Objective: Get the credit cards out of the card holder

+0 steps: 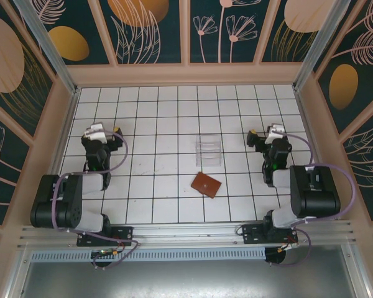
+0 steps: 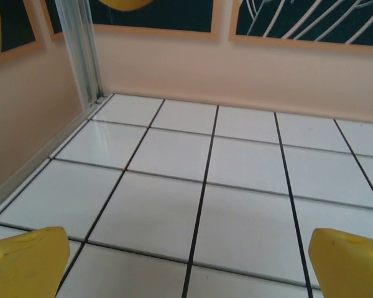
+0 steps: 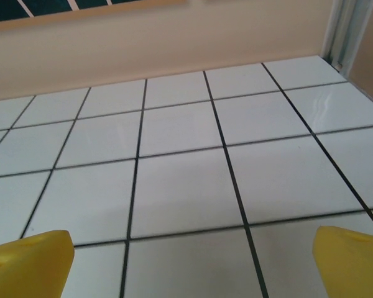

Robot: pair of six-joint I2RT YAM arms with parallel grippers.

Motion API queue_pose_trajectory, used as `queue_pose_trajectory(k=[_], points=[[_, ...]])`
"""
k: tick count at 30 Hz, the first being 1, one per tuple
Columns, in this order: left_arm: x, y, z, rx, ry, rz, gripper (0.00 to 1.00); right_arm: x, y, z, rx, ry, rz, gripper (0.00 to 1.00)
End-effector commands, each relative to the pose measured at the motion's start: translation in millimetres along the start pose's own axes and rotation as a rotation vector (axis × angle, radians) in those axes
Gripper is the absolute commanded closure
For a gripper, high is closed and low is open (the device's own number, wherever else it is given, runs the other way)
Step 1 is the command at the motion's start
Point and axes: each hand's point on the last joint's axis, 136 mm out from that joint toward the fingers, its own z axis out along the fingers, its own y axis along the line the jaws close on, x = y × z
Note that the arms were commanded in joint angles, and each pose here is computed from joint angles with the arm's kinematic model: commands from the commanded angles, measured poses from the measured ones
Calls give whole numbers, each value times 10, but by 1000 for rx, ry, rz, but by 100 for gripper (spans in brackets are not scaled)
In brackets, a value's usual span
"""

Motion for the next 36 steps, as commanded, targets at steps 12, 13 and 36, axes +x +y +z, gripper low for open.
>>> queue_pose_trajectory(k=[12, 13, 36], points=[[263, -1338, -23, 281, 541, -143, 5, -15, 794, -76, -133, 516, 129, 21], [321, -1477, -103, 319, 579, -131, 5, 52, 878, -119, -156, 566, 129, 25], [820, -2349, -1009, 616, 839, -204, 11, 711, 1697, -366, -293, 901, 162, 61]])
